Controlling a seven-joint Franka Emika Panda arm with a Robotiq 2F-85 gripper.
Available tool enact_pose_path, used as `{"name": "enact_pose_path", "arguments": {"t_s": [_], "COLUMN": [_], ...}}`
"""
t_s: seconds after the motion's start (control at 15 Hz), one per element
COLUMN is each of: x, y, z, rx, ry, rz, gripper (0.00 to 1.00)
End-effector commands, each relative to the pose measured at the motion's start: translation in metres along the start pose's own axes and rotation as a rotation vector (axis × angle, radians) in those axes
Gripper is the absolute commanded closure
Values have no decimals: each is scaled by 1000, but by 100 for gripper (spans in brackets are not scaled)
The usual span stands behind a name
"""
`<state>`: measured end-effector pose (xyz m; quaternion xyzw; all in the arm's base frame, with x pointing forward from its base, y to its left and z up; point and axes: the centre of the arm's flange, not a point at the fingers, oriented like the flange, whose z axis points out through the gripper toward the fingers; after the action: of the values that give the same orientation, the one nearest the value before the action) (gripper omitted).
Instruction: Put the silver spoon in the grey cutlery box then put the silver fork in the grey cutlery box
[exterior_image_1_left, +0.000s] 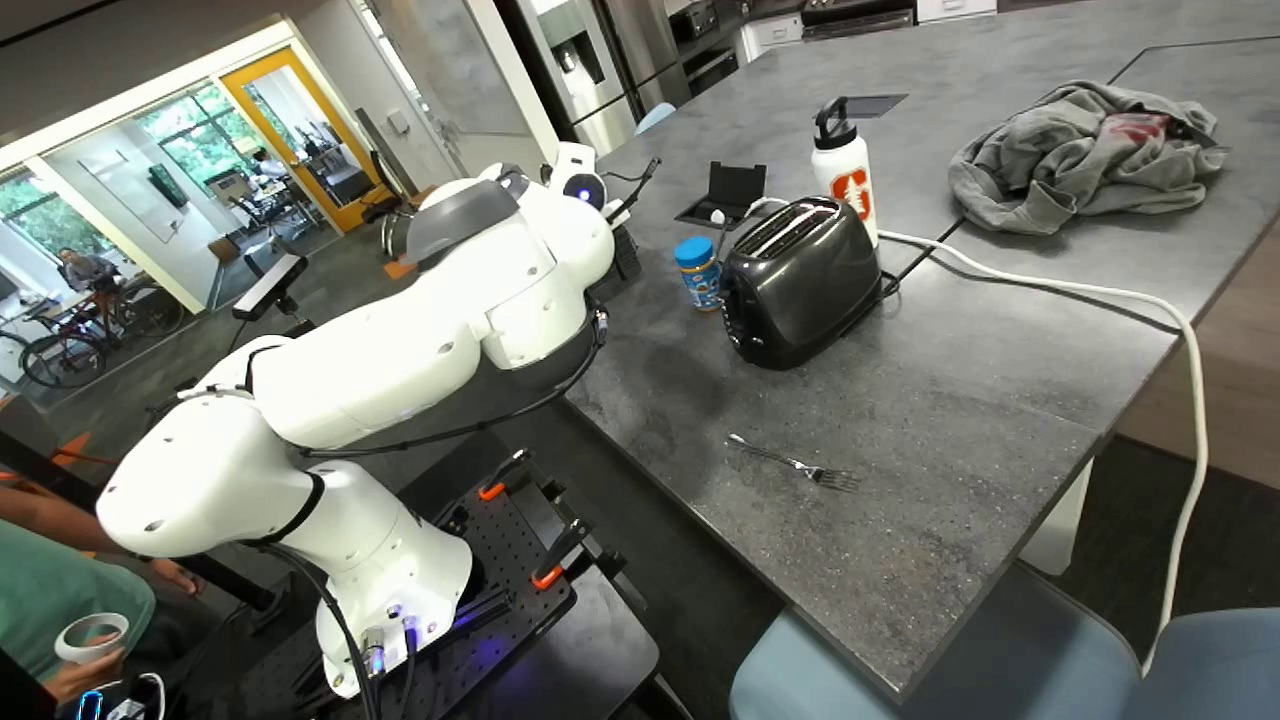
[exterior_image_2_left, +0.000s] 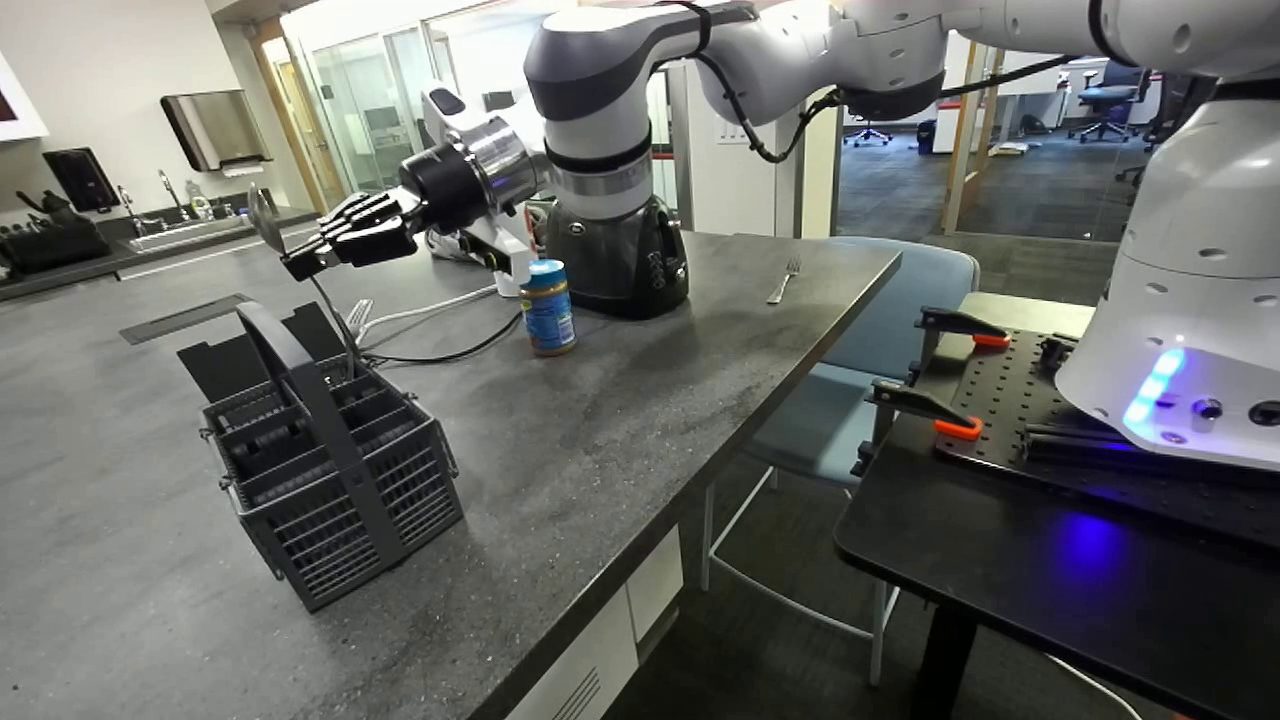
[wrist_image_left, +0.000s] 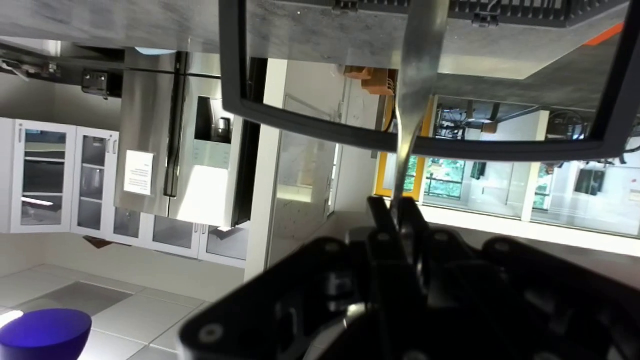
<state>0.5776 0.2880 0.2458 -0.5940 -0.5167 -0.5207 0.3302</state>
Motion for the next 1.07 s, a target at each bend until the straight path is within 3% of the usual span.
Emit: {"name": "enact_pose_path", "arguments": {"t_s": [0.0, 1.0], "x": [-19, -51], "y": [8, 7], "z": [5, 20], "rx": [-5, 7], "ry": [3, -9], "rz": [-2, -31], "gripper": [98, 98]}}
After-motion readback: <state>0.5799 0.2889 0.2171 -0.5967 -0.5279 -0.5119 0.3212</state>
